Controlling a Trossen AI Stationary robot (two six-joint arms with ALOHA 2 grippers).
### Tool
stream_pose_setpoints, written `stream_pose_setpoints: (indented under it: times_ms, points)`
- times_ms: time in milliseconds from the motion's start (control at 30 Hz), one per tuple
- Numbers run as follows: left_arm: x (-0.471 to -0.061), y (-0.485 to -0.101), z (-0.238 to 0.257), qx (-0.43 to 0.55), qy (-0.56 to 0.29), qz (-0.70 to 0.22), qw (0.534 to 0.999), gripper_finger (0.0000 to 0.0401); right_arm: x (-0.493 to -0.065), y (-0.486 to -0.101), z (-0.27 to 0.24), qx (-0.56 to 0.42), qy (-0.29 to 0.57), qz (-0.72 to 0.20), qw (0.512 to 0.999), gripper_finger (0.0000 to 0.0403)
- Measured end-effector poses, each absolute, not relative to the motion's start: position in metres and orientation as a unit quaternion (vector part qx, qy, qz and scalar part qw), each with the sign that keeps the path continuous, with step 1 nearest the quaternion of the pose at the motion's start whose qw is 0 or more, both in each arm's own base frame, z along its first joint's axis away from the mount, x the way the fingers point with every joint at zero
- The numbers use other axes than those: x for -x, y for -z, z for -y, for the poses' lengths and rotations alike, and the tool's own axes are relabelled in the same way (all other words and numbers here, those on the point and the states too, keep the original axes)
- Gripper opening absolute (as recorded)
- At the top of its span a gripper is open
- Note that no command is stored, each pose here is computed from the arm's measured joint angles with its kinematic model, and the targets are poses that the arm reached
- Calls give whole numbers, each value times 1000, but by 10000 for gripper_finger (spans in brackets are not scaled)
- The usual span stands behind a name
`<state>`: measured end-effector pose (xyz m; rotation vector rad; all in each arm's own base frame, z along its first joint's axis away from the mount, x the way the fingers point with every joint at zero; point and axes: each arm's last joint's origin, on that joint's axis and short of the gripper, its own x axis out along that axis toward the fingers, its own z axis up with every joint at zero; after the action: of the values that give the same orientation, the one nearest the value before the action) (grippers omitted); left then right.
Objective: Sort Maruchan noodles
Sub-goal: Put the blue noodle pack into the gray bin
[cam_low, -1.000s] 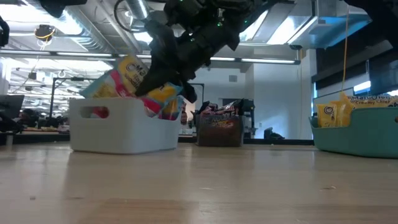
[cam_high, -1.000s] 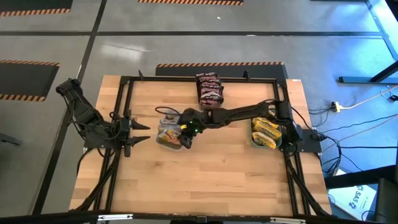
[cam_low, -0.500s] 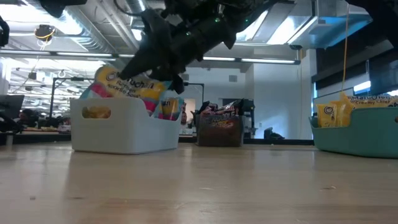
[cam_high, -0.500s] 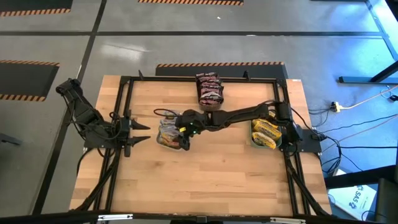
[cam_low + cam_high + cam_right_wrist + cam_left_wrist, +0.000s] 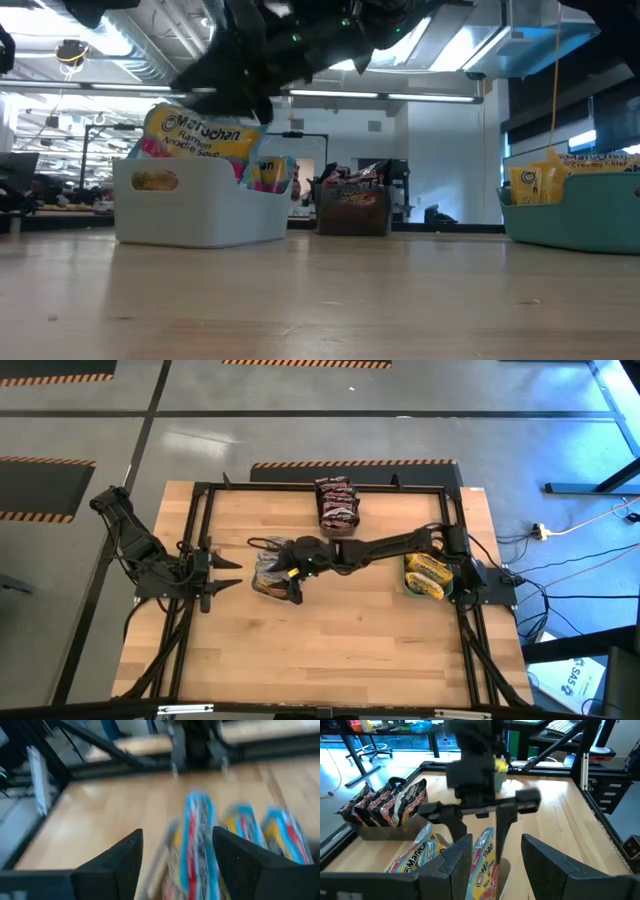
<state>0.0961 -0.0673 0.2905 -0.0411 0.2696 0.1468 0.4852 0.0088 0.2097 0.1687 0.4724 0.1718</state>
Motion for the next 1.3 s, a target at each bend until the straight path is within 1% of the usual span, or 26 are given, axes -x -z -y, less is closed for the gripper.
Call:
stream_pose_setpoints:
  times_ms: [100,167,233,300,433,500,633,700,833,967,1067,1233,1300]
  points:
    - [-96,-291,67,20,-75,-133,988,163,-488,-216,-10,-78,-91,-199,973,204]
    - [-96,-291,67,19,-79,-132,988,163,-491,-212,-10,-71,-93,-188,975,181]
    - [-96,-291,66,18,-87,-129,988,163,-495,-204,-9,-65,-92,-182,977,150]
    - [-96,-291,66,16,-96,-126,987,163,-499,-199,-9,-63,-91,-161,981,110]
    - [-96,-291,65,14,-108,-121,987,163,-503,-202,-13,-57,-89,-119,987,29]
    - [-97,-291,66,10,-114,-121,986,163,-503,-202,-15,-54,-80,-116,989,8]
    - [-98,-290,66,-10,-121,-122,985,163,-504,-206,-15,-51,-83,-91,991,20]
    - [-98,-290,67,-13,-123,-122,985,163,-506,-204,-15,-46,-86,-84,992,20]
    - [-100,-289,68,-16,-123,-125,984,163,-510,-178,-14,-45,-80,-115,989,4]
    - [-100,-289,69,-15,-121,-126,985,163,-512,-163,-14,-47,-78,-132,987,7]
    - [-101,-288,70,-18,-121,-128,984,163,-512,-163,-15,-47,-79,-131,987,9]
    - [-101,-289,70,-16,-120,-127,984,163,-511,-178,-15,-45,-80,-102,990,9]
    - [-102,-289,70,-13,-120,-124,985,163,-511,-176,-14,-46,-76,-109,990,9]
